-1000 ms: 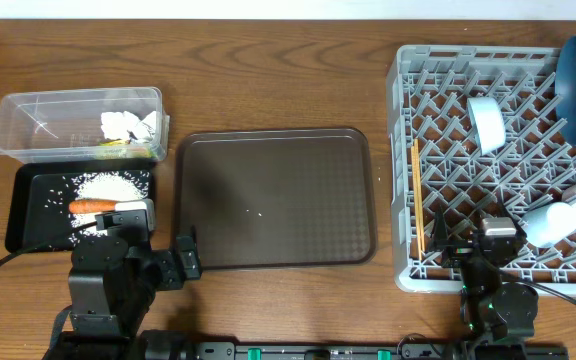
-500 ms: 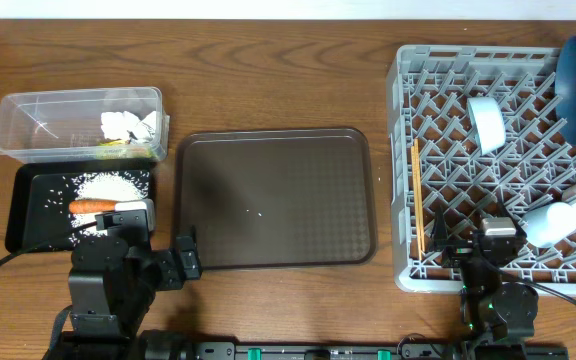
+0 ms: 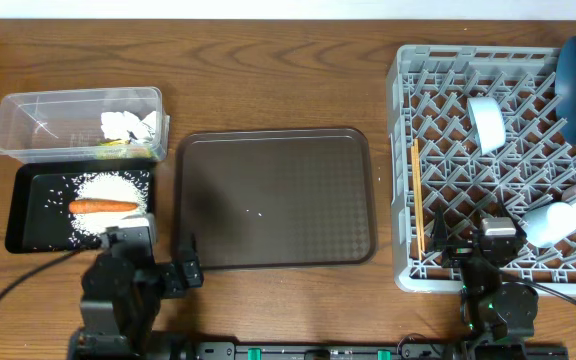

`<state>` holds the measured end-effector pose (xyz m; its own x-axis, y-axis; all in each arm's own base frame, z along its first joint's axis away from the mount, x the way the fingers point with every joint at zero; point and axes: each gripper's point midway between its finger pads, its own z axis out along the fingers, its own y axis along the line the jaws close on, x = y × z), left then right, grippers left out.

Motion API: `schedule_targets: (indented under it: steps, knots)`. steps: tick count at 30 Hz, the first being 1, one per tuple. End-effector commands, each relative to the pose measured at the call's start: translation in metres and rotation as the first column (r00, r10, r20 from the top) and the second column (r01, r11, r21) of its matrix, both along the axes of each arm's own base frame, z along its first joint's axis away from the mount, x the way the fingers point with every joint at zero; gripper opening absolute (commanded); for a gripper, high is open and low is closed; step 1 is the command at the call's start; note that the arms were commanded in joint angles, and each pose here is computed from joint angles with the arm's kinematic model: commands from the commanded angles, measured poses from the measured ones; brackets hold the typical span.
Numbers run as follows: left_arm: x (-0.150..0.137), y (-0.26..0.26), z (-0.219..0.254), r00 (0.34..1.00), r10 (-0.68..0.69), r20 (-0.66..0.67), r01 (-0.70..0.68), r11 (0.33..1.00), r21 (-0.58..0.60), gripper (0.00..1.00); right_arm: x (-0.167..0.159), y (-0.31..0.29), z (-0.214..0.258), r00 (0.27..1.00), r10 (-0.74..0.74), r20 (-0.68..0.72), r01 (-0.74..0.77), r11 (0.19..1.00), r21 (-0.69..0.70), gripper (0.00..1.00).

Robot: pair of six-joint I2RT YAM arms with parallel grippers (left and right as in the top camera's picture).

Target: Sort waste into correct bins and load items into the dishwasher rack

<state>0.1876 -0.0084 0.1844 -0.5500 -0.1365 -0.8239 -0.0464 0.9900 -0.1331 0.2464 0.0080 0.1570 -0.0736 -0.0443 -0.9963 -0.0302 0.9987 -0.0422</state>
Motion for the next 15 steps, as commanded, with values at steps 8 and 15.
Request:
schedule_targets:
  steps: [8,15]
  knots:
    - [0.039,0.001,-0.017,0.932,0.013,0.363,-0.013,1.0,-0.003,0.99,0.0,0.003,0.0,1.0,0.013,0.0,-0.013,1.0,-0.013,0.99]
    - [0.059,0.002,-0.018,0.85,0.029,0.526,-0.025,1.0,-0.014,0.99,0.0,0.003,0.0,1.0,0.012,0.0,-0.012,1.0,-0.013,0.99]
